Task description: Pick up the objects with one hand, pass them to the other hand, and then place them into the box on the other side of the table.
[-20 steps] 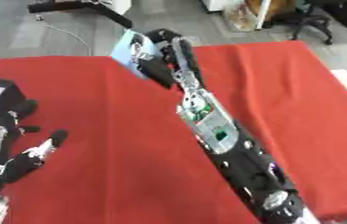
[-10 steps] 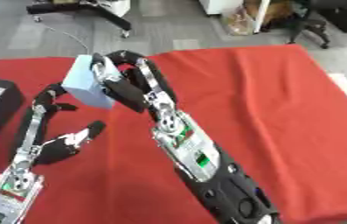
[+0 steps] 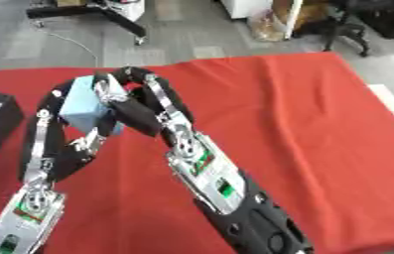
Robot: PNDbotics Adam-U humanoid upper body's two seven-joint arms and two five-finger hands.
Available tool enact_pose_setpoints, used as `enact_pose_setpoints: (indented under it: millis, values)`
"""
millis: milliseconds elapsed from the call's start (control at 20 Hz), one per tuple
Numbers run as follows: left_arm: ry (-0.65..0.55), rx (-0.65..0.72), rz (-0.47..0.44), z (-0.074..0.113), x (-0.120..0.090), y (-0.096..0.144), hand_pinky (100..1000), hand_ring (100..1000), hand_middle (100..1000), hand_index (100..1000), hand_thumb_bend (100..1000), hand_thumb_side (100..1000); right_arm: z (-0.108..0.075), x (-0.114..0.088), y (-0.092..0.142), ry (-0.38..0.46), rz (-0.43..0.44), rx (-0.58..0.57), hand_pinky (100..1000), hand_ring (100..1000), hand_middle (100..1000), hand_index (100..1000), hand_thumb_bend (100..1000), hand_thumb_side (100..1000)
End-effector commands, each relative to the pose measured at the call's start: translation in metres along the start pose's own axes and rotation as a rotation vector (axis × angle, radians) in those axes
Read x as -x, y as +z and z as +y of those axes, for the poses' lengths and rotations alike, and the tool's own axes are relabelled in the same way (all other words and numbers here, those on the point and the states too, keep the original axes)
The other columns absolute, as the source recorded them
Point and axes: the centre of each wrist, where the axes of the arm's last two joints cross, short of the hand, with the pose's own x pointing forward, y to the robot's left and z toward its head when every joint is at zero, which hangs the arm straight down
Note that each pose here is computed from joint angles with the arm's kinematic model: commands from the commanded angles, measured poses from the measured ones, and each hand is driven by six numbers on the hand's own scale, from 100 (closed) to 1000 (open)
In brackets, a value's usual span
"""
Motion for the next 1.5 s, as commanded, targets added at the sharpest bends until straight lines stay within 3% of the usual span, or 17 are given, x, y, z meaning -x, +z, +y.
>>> enact_pose_setpoints:
  millis: [50,200,300,550,750,950,1150,1400,1500]
  values:
    - [0.027,0.013,-0.036,-0.005,-0.009,-0.006,623,780,665,744,373,395,0.003,-0.009,-0.001,-0.018,-0.032,-0.022,406,441,411,483,100,503]
    - [0.035,0.024,-0.034,-0.006,-0.009,-0.006,582,733,606,697,261,354,0.003,-0.01,0.0,-0.028,-0.037,-0.038,448,476,458,533,100,552]
    - [0.043,0.024,-0.031,-0.006,-0.009,-0.005,572,721,592,684,241,349,0.002,-0.012,0.0,-0.033,-0.048,-0.055,483,505,493,570,100,587]
    - [0.047,-0.007,-0.007,0.001,-0.001,0.0,553,695,561,656,213,343,-0.005,-0.025,0.001,0.001,-0.168,-0.206,683,739,763,827,100,785]
    - [0.013,-0.055,0.01,0.015,0.005,0.006,556,696,559,654,213,341,-0.026,-0.043,0.002,0.085,-0.3,-0.25,780,846,874,929,100,833]
    - [-0.035,-0.14,0.013,0.038,0.005,0.011,559,694,558,653,213,338,-0.053,-0.058,0.006,0.191,-0.39,-0.176,796,865,893,944,100,822]
    - [-0.127,-0.258,-0.018,0.078,-0.005,0.014,564,684,554,650,215,333,-0.079,-0.055,0.014,0.258,-0.394,-0.035,790,846,879,939,100,805]
    - [-0.309,-0.455,-0.059,0.144,-0.029,0.018,571,667,550,650,226,327,-0.097,-0.022,0.025,0.27,-0.281,0.121,778,831,866,931,100,809]
    - [-0.458,-0.513,-0.038,0.174,-0.034,0.023,572,666,553,653,238,328,-0.1,-0.008,0.029,0.275,-0.239,0.151,777,829,864,931,100,810]
